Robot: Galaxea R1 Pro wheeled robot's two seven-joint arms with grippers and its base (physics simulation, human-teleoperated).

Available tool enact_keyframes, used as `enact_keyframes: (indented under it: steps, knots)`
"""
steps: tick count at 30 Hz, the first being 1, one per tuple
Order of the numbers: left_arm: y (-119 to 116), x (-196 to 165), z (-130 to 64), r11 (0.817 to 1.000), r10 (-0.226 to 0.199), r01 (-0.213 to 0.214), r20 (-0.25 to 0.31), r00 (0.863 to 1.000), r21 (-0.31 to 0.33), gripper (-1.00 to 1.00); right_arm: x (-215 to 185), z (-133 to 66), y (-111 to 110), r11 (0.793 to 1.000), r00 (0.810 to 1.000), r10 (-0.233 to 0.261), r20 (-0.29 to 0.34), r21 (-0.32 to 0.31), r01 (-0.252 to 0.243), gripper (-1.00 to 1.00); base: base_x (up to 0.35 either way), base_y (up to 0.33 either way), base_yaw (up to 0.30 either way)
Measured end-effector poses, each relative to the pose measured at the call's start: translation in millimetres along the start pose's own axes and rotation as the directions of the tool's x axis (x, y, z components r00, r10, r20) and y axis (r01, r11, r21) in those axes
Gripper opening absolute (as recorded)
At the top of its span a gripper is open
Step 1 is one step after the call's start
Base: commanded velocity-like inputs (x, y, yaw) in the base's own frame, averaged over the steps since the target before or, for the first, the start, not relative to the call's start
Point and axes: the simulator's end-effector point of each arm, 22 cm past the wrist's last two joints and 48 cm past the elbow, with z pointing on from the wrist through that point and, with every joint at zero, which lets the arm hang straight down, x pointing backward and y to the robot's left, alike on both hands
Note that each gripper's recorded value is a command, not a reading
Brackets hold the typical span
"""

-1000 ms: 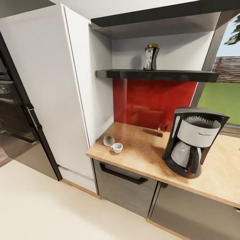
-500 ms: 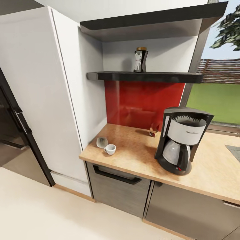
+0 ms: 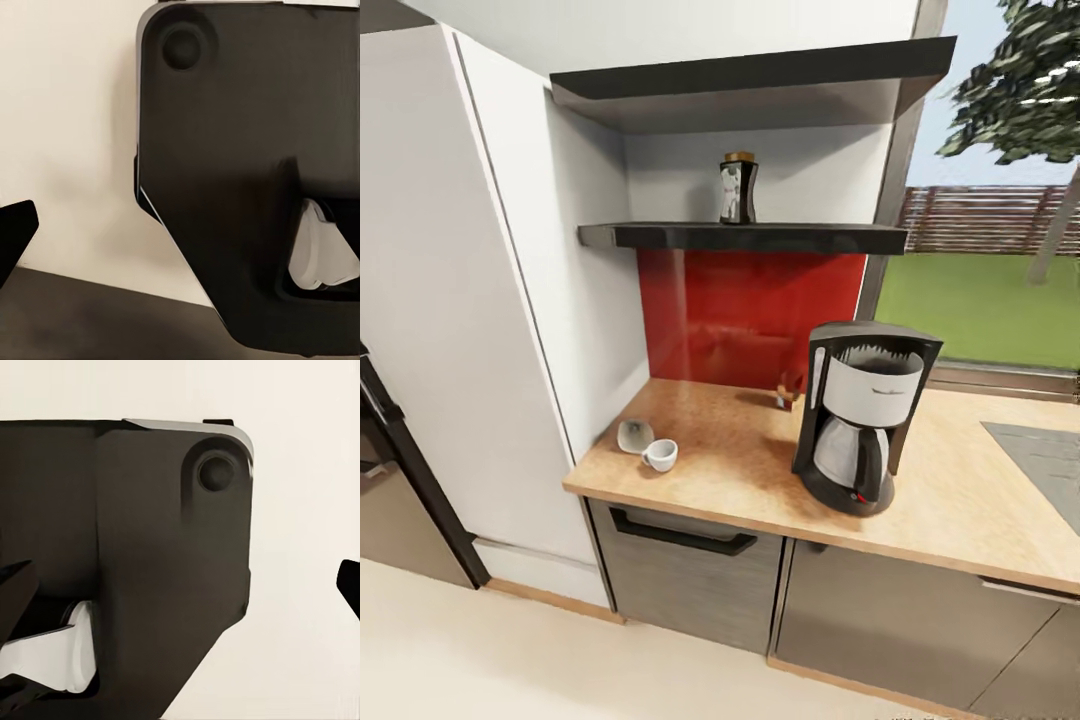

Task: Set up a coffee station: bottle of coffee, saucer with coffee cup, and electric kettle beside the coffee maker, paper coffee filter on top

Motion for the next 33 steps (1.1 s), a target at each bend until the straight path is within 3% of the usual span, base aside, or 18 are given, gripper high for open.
enact_keyframes:
  steps: [4, 6, 7, 8, 11, 12, 13, 18, 23, 24, 27, 29, 31, 33]
  knots:
    - [0, -1, 0.0, 1.000, 0.000, 0.000, 0.002, 1.000, 0.001, 1.00, -4, 0.0, 1, 1.000, 1.000, 0.000, 0.008, -0.001, 0.000, 1.00, 0.000, 0.000, -0.051]
    - [0, -1, 0.0, 1.000, 0.001, -0.001, 0.004, 1.000, 0.001, 1.00, -20, 0.0, 2, 1.000, 0.999, -0.001, 0.042, -0.003, 0.001, 1.00, 0.000, 0.000, -0.014]
    - [0, -2, 0.0, 1.000, 0.002, -0.002, 0.005, 1.000, 0.000, 1.00, -34, -0.5, 2, 1.000, 0.997, -0.001, 0.071, -0.004, 0.002, 1.00, 0.000, 0.000, -0.004]
    - [3, -2, 0.1, 1.000, 0.004, -0.004, 0.005, 1.000, -0.003, 1.00, -80, -4.8, 5, 1.000, 0.986, -0.001, 0.167, -0.007, 0.002, 1.00, 0.000, 0.000, -0.002]
    - [14, -4, 0.1, 1.000, 0.006, -0.006, 0.007, 1.000, -0.017, 1.00, -145, -19.3, 11, 1.000, 0.953, 0.000, 0.303, -0.015, 0.005, 1.00, 0.000, 0.000, 0.000]
    - [25, -4, -0.2, 0.999, 0.009, -0.009, 0.008, 1.000, -0.031, 1.00, -183, -32.4, 30, 0.999, 0.924, 0.001, 0.382, -0.039, 0.016, 1.00, 0.000, 0.000, 0.000]
    - [39, -5, -0.7, 0.999, 0.012, -0.011, 0.008, 1.000, -0.048, 1.00, -223, -52.7, 69, 0.995, 0.884, -0.009, 0.468, -0.084, 0.055, 1.00, 0.000, 0.000, 0.000]
    - [48, -7, -1.1, 0.998, 0.015, -0.015, 0.010, 1.000, -0.060, 1.00, -278, -99.3, 150, 0.968, 0.784, -0.069, 0.616, -0.148, 0.202, 1.00, 0.000, 0.162, 0.000]
    - [53, -7, -1.4, 0.998, 0.015, -0.014, 0.011, 1.000, -0.067, 1.00, -311, -133.0, 181, 0.954, 0.717, -0.061, 0.694, -0.171, 0.247, 1.00, 0.000, 0.253, 0.000]
    - [54, -7, -1.5, 0.998, 0.014, -0.013, 0.011, 1.000, -0.068, 1.00, -321, -144.8, 189, 0.951, 0.695, -0.050, 0.717, -0.178, 0.252, 1.00, 0.000, 0.131, 0.000]
    - [54, -7, -1.5, 0.998, 0.014, -0.013, 0.011, 1.000, -0.068, 1.00, -335, -158.2, 192, 0.950, 0.669, -0.039, 0.743, -0.180, 0.255, 1.00, 0.000, 0.064, 0.000]
    - [55, -7, -1.5, 0.998, 0.013, -0.013, 0.011, 1.000, -0.068, 1.00, -350, -172.8, 194, 0.950, 0.638, -0.029, 0.770, -0.178, 0.258, 1.00, 0.000, 0.022, 0.000]
    - [55, -7, -1.5, 0.998, 0.013, -0.013, 0.011, 1.000, -0.068, 1.00, -372, -194.8, 195, 0.949, 0.591, -0.012, 0.806, -0.176, 0.260, 1.00, 0.000, 0.009, 0.000]
    - [54, -7, -1.5, 0.998, 0.013, -0.013, 0.010, 1.000, -0.068, 1.00, -398, -226.8, 195, 0.949, 0.524, 0.011, 0.851, -0.174, 0.262, 1.00, 0.000, 0.004, 0.000]
